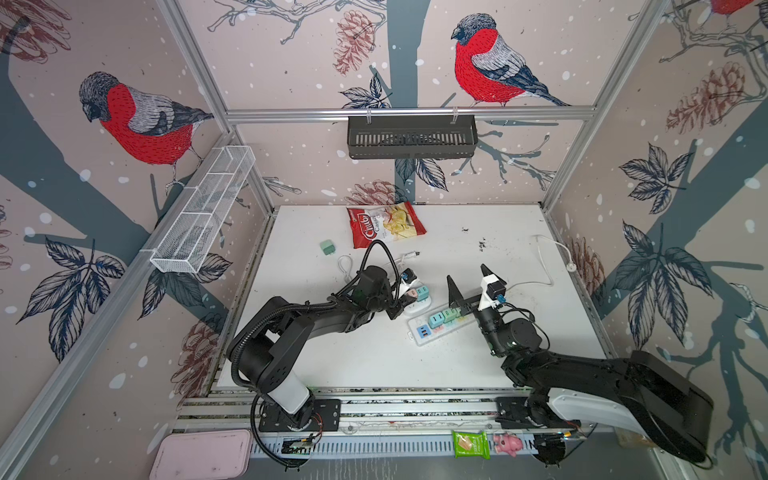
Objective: Insert the plug
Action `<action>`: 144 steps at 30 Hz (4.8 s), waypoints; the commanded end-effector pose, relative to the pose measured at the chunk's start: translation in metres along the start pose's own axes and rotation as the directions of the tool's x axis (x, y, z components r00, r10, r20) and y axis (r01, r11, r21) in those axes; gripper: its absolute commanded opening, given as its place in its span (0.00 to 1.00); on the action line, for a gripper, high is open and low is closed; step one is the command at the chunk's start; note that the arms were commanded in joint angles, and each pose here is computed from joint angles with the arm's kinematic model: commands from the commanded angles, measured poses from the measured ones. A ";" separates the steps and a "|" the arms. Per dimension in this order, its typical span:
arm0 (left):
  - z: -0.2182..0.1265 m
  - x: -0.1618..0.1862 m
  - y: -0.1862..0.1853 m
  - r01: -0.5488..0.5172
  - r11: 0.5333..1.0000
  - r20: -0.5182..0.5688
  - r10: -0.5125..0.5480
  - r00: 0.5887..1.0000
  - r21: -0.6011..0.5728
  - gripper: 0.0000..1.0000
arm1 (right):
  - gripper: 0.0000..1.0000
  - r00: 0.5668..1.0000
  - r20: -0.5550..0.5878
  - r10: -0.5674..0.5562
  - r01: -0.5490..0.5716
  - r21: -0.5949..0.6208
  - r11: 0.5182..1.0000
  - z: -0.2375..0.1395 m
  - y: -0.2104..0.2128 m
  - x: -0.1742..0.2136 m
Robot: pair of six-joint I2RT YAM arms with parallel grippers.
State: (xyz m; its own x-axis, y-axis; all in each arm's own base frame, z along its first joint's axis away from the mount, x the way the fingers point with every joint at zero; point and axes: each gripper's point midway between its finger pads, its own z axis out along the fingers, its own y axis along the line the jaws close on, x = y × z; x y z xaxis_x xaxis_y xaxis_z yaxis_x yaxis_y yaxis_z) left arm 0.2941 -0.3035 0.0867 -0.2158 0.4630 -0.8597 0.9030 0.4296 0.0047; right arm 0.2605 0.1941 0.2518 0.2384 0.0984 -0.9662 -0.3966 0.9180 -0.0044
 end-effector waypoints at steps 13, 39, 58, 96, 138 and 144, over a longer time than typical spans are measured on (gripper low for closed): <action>0.001 0.006 0.002 0.052 0.999 -0.022 -0.051 0.998 0.006 0.00 | 1.00 1.000 0.012 0.019 -0.019 0.001 1.000 0.000 -0.001 -0.003; -0.002 0.020 0.011 0.059 0.996 -0.001 -0.059 0.998 -0.068 0.00 | 1.00 0.998 0.011 0.068 -0.068 0.035 0.997 0.001 -0.010 -0.002; -0.009 0.008 0.011 0.055 0.995 0.063 -0.050 0.997 -0.079 0.98 | 1.00 0.944 -0.075 0.322 -0.303 0.192 0.933 0.017 -0.051 0.012; -0.097 -0.014 0.094 0.578 0.690 0.461 -0.380 0.802 -0.436 0.96 | 0.48 0.674 -0.721 0.162 -0.280 -0.045 0.959 0.074 0.099 0.165; -0.097 -0.019 0.094 0.580 0.701 0.469 -0.382 0.796 -0.414 0.96 | 0.84 0.734 -0.678 -0.035 0.043 -0.005 0.999 0.047 0.067 0.168; -0.096 -0.019 0.093 0.581 0.703 0.469 -0.383 0.796 -0.411 0.96 | 0.82 0.663 -0.748 -0.011 0.033 0.014 0.999 0.031 0.068 0.193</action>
State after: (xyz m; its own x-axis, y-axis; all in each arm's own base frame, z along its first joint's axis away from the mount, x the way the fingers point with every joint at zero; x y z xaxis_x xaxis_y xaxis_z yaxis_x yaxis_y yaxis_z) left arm 0.3442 -0.1961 0.1427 -0.3684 -0.1331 -0.9201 0.3480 0.8980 -0.2692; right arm 0.3180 0.2894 0.0985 -0.4249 -0.1813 -0.8869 -0.3598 0.9328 -0.0184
